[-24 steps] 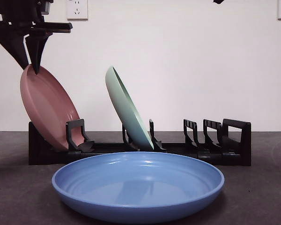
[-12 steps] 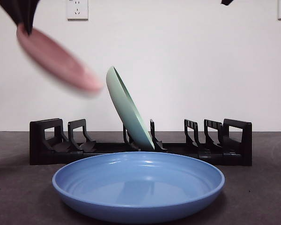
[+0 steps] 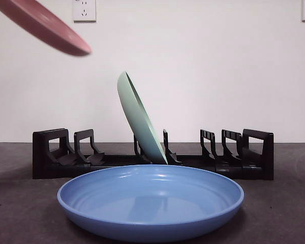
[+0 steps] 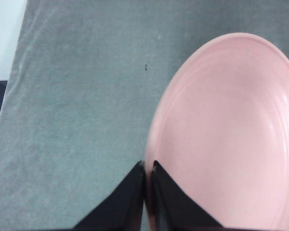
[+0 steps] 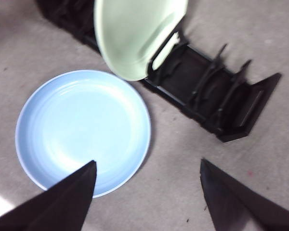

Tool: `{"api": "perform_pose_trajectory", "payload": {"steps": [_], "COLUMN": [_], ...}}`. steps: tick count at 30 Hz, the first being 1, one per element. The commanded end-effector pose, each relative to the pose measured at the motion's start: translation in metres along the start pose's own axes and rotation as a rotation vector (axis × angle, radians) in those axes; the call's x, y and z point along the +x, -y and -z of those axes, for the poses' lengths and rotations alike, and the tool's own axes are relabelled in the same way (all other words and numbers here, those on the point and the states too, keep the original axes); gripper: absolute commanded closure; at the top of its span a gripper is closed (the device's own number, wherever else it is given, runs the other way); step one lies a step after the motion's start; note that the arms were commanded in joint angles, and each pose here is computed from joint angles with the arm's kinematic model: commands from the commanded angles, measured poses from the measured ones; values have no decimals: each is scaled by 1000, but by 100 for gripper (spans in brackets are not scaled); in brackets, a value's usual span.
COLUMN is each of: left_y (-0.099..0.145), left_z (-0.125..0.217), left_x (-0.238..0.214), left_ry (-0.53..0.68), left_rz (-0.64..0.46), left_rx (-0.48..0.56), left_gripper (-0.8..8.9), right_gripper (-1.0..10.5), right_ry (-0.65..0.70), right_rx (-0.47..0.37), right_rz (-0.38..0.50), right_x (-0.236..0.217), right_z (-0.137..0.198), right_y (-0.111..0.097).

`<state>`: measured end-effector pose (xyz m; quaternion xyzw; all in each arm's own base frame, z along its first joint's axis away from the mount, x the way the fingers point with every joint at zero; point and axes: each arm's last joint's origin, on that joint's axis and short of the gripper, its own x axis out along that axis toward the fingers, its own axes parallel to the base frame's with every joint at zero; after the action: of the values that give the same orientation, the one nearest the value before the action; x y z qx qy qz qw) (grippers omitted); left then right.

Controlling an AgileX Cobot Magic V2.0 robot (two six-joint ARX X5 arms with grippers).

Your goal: Place the plate

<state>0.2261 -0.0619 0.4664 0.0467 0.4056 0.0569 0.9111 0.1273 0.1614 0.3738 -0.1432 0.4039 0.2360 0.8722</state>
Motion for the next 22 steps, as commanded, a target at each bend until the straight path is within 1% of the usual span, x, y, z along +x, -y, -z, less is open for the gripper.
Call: {"api": "perform_pose_trajectory", "payload": {"steps": [1, 6, 10, 12, 17, 22], "left_y": [-2, -5, -1, 3, 15, 28], "left_z": [13, 50, 89, 106, 143, 169], "left_x": [-12, -9, 5, 12, 32, 55], "left_ry": [-14, -85, -154, -161, -209, -248], "left_rz": [14, 10, 31, 90, 301, 399], "left_rx": [-3, 2, 9, -1, -65, -100], "left_gripper": [799, 799, 799, 799, 799, 799], "right_gripper": [606, 606, 606, 606, 606, 606], "right_ry": [25, 32, 33, 36, 36, 35], "right_rx": [10, 12, 13, 14, 16, 26], "right_rz": [-9, -11, -11, -12, -12, -13], "right_x": [-4, -6, -6, -6, -6, -6], "right_z": [-3, -3, -3, -4, -4, -4], "right_y": [-2, -1, -1, -2, -2, -2]}}
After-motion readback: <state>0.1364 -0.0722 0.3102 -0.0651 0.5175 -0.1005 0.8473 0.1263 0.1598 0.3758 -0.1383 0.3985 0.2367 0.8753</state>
